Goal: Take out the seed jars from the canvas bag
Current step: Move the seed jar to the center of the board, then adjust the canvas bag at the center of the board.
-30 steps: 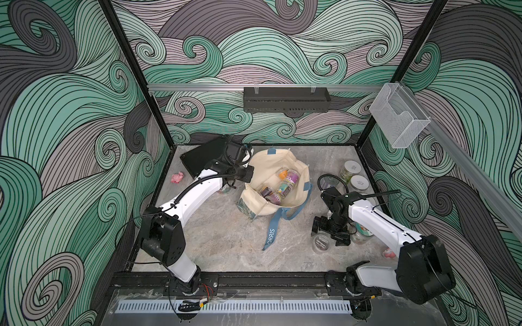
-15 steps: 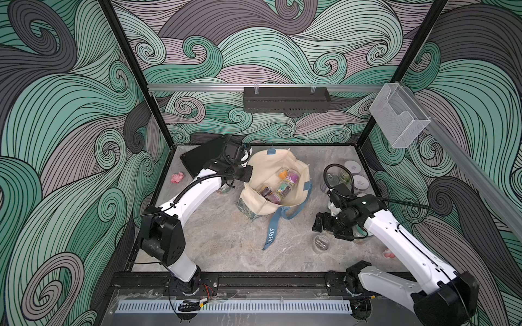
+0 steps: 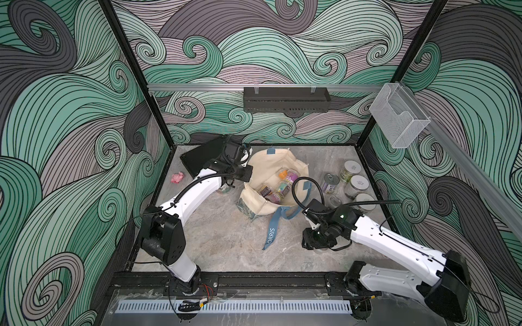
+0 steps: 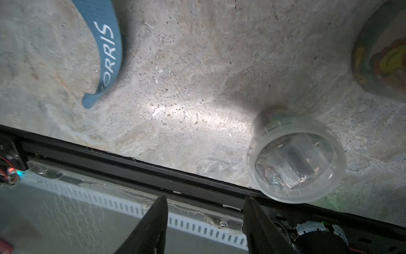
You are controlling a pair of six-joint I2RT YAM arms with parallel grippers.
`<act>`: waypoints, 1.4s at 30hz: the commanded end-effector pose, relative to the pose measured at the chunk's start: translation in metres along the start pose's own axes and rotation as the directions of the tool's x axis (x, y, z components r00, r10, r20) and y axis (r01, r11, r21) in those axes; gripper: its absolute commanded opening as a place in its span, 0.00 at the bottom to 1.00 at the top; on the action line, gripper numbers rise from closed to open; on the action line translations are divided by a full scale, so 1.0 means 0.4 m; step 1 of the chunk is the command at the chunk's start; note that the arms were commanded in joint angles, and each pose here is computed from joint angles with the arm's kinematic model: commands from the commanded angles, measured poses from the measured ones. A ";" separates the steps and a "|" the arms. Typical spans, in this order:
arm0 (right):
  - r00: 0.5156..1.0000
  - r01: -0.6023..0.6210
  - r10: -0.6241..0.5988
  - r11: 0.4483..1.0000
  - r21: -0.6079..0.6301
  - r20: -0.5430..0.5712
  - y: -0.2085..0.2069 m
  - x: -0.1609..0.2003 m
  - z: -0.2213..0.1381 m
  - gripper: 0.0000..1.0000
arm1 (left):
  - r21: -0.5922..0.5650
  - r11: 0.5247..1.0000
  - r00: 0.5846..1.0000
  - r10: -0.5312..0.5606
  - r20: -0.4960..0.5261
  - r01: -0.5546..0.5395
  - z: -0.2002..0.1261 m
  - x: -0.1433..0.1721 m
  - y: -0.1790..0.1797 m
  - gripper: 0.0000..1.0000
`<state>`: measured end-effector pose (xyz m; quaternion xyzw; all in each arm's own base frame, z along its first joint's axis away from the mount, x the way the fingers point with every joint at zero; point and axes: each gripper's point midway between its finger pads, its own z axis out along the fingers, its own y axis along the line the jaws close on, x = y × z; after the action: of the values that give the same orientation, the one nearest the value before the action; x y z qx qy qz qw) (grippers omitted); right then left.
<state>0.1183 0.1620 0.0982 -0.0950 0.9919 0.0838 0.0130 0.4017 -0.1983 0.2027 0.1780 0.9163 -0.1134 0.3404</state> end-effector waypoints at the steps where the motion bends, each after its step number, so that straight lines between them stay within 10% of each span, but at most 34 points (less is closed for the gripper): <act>1: 0.999 -0.007 0.006 0.999 0.042 0.035 -0.001 -0.022 0.031 0.55 | -0.016 1.000 1.000 -0.001 0.017 0.002 -0.002 -0.026 0.014 0.00; 22: 0.980 -0.190 0.169 0.952 0.242 0.104 -0.148 -0.054 0.119 0.57 | 0.043 0.999 1.000 0.001 0.009 -0.002 0.002 -0.024 -0.010 0.00; 29: 0.956 -0.231 0.216 0.971 0.056 0.198 -0.112 -0.082 0.037 0.59 | 0.106 0.994 1.000 0.000 0.019 -0.002 -0.005 -0.028 -0.041 0.00; 42: 0.878 0.090 0.075 0.944 -0.317 0.472 0.113 -0.236 -0.280 0.61 | 0.132 0.974 0.982 0.174 0.074 -0.182 -0.042 -0.012 -0.156 0.00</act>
<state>0.1934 0.1801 0.2032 -0.0351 0.9432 0.2294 0.2379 0.3802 -0.2407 0.2105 0.2456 0.8935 -0.1566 0.3419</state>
